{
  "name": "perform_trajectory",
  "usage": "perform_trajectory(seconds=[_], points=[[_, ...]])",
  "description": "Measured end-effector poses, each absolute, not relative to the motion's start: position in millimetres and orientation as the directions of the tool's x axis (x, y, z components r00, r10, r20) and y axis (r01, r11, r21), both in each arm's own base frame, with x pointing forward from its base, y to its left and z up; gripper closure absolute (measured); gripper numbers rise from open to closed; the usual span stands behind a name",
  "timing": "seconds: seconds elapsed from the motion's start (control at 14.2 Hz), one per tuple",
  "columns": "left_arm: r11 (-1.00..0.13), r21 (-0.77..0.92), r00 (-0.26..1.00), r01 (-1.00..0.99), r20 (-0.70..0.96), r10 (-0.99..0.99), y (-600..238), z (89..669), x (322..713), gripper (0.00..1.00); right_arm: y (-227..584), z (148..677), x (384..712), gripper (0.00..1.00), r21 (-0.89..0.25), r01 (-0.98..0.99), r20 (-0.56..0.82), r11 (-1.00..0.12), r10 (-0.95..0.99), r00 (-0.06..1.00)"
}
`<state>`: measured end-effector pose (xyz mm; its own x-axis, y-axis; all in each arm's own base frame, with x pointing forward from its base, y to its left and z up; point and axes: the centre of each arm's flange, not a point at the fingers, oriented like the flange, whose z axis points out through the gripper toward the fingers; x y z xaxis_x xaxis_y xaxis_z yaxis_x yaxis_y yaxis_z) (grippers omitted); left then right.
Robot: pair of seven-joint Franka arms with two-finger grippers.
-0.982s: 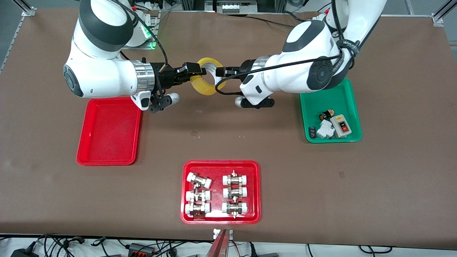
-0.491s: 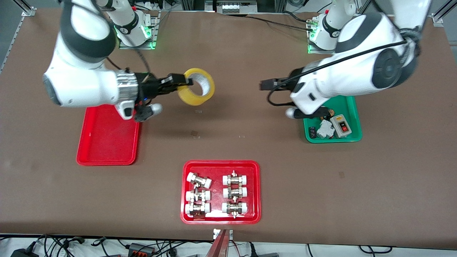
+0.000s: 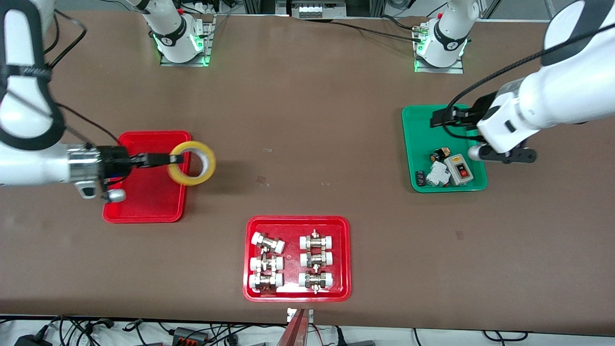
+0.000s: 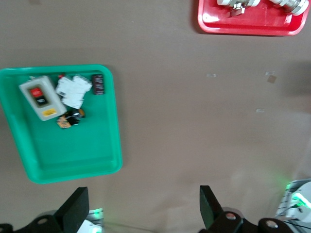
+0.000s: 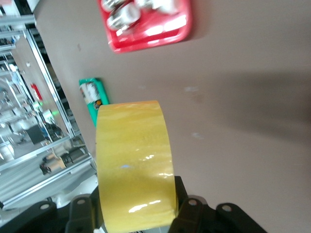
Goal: Left arm passes tape to right arm into tray
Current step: 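Lower the tape into the empty red tray with the right gripper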
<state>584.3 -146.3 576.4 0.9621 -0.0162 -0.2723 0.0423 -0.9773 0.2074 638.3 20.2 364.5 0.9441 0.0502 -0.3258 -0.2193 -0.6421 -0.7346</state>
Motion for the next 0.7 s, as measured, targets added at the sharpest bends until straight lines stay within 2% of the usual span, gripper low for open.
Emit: perform_trajectory(seconds=[0.35,0.7], points=[[-0.991,0.137,0.976,0.001,-0.216,-0.029,-105,614,565,0.0,-95,285,625,0.46,-0.723,-0.209,-0.314,-0.658,0.045,0.948],[-0.994,0.109,0.978,0.013,-0.208,-0.01,-73,626,535,0.0,-143,203,605,0.46,-0.78,-0.17,-0.284,-0.602,0.099,0.954]])
